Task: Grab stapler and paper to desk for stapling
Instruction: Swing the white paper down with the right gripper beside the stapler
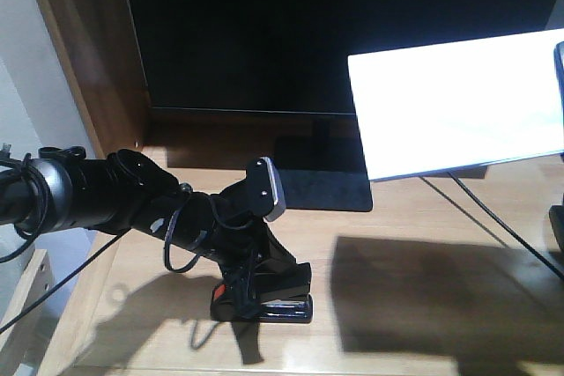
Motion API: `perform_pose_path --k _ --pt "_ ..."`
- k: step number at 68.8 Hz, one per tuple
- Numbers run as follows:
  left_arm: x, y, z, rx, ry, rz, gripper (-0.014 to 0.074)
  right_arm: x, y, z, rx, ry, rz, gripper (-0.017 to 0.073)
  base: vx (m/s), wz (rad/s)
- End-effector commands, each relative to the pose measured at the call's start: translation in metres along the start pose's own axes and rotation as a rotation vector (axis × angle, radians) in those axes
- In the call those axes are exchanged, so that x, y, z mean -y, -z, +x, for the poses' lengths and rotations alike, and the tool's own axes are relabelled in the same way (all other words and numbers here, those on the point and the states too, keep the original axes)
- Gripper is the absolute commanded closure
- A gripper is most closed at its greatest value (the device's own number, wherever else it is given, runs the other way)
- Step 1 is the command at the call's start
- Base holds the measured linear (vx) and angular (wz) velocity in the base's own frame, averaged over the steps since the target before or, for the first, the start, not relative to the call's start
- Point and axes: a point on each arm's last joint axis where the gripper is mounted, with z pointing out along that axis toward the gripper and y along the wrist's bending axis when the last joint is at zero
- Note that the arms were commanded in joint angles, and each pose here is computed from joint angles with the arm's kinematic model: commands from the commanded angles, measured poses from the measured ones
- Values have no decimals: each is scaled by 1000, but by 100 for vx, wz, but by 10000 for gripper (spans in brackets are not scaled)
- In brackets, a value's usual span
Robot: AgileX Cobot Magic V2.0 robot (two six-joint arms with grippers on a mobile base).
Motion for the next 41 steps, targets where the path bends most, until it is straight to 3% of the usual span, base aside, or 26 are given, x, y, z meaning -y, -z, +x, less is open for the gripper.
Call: perform_pose_path --k 1,11,19,28,41 --pt "3 13 -21 77 -11 -14 600 -7 -6 -16 91 -4 -69 561 0 0" --pt "3 13 -21 77 -11 -14 600 1 -6 -30 113 -57 -85 561 0 0" --pt "3 13 -21 77 -11 -14 600 8 -5 -35 41 -88 -83 561 0 0" --pt "3 13 -21 77 -11 -14 600 20 -1 -38 -76 -118 -20 561 0 0" --pt "3 13 -21 77 -11 -14 600 44 5 -34 -268 -259 63 561 0 0"
